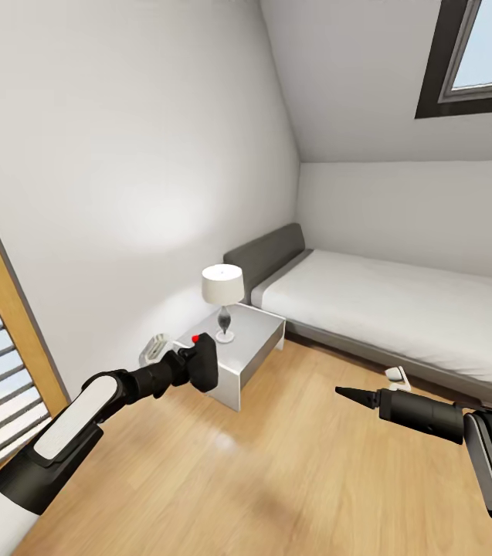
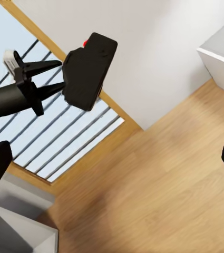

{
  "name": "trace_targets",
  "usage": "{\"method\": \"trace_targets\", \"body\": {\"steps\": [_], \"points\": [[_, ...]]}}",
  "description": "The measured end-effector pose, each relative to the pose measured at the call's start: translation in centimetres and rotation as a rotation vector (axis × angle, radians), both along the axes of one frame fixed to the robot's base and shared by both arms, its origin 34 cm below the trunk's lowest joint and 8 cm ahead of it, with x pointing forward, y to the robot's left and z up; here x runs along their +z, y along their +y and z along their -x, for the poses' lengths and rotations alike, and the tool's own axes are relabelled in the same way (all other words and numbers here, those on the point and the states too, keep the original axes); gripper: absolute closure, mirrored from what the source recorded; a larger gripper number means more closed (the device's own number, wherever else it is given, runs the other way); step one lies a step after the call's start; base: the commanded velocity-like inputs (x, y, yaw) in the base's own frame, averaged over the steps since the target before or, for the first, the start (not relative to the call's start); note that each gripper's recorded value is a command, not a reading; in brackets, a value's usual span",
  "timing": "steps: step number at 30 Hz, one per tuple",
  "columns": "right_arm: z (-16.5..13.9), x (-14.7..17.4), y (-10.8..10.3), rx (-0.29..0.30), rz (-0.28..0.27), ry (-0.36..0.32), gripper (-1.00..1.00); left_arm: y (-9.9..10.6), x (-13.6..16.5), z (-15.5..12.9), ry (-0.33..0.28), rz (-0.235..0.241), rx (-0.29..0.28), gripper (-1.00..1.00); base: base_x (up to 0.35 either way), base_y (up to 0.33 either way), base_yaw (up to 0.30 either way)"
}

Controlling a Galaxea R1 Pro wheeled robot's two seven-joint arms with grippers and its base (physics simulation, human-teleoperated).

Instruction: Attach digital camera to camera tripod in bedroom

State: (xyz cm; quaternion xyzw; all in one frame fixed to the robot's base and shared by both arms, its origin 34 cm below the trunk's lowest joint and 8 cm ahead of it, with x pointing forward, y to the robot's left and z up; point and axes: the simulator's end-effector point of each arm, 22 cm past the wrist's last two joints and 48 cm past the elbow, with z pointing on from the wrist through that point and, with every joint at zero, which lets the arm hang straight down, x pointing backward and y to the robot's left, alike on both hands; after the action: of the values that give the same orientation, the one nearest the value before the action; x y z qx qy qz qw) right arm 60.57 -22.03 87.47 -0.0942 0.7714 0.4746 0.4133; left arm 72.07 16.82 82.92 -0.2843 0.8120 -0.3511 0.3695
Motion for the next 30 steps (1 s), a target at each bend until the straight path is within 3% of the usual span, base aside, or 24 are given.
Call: {"method": "trace_targets", "body": {"steps": [8, 30], "points": [[-0.2, 1.5, 0.0, 0.000, 0.001, 0.001, -1.00, -0.1, 2.0, -0.5, -0.020, 0.027, 0.006, 1.00, 0.000, 0.000, 0.000], [-0.6, 5.6, 0.1, 0.001, 0.001, 0.002, -1.00, -0.1, 6.0, -0.9, -0.022, 0.030, 0.005, 1.00, 0.000, 0.000, 0.000]]}}
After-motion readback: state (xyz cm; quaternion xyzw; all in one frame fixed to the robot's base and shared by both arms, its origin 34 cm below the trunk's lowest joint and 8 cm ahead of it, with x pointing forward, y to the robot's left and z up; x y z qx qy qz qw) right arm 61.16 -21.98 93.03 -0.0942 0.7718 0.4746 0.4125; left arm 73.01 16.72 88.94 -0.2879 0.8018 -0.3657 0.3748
